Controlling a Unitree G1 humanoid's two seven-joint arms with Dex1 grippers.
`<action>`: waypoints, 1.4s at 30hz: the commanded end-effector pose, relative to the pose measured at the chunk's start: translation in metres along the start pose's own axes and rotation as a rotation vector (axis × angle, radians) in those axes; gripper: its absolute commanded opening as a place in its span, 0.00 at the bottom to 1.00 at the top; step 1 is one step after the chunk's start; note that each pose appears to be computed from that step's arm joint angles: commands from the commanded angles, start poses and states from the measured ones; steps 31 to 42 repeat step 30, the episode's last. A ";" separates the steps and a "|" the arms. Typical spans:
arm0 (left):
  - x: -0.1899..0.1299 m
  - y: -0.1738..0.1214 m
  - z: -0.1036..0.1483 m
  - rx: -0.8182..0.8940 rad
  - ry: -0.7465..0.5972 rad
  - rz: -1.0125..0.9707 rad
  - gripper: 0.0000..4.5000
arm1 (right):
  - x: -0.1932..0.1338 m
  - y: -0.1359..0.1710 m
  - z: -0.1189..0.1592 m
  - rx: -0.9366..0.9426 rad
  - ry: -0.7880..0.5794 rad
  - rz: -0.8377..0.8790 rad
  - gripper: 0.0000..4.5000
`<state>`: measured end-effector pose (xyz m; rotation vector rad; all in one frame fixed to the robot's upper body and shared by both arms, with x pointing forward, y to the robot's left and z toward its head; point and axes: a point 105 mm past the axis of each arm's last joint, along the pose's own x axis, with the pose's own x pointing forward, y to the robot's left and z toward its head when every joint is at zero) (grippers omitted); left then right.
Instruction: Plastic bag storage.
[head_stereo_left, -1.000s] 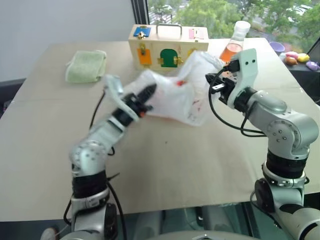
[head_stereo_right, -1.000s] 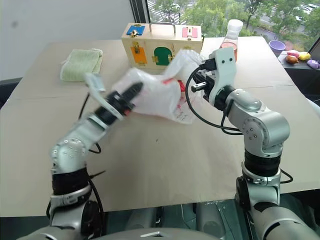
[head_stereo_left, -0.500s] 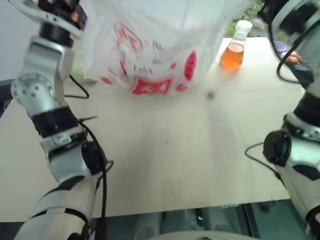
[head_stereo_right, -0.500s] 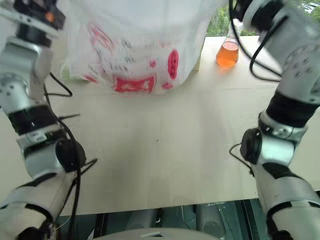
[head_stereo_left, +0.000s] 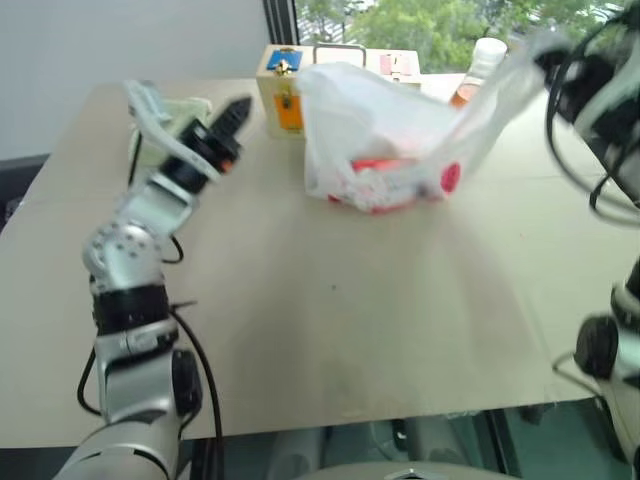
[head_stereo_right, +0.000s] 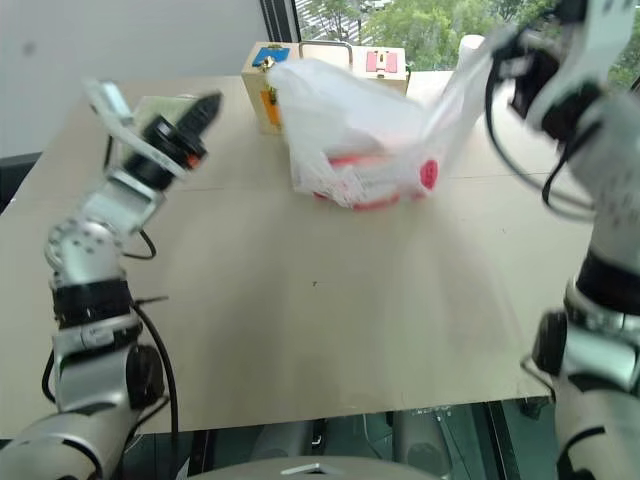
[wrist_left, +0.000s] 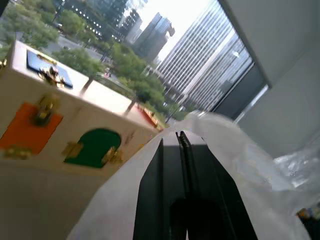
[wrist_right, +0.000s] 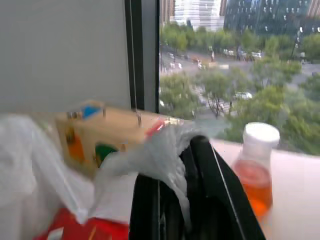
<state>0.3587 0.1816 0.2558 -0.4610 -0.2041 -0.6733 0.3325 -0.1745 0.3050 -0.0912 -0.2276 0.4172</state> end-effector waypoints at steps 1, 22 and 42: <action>-0.013 -0.024 -0.023 0.164 0.079 -0.072 0.00 | -0.020 0.036 -0.022 -0.049 0.033 0.063 0.00; -0.099 -0.019 -0.075 0.316 0.351 -0.018 0.99 | -0.173 0.051 -0.124 -0.047 0.384 0.237 1.00; -0.100 -0.011 -0.068 0.328 0.352 0.014 0.99 | -0.184 0.026 -0.150 -0.075 0.451 0.174 1.00</action>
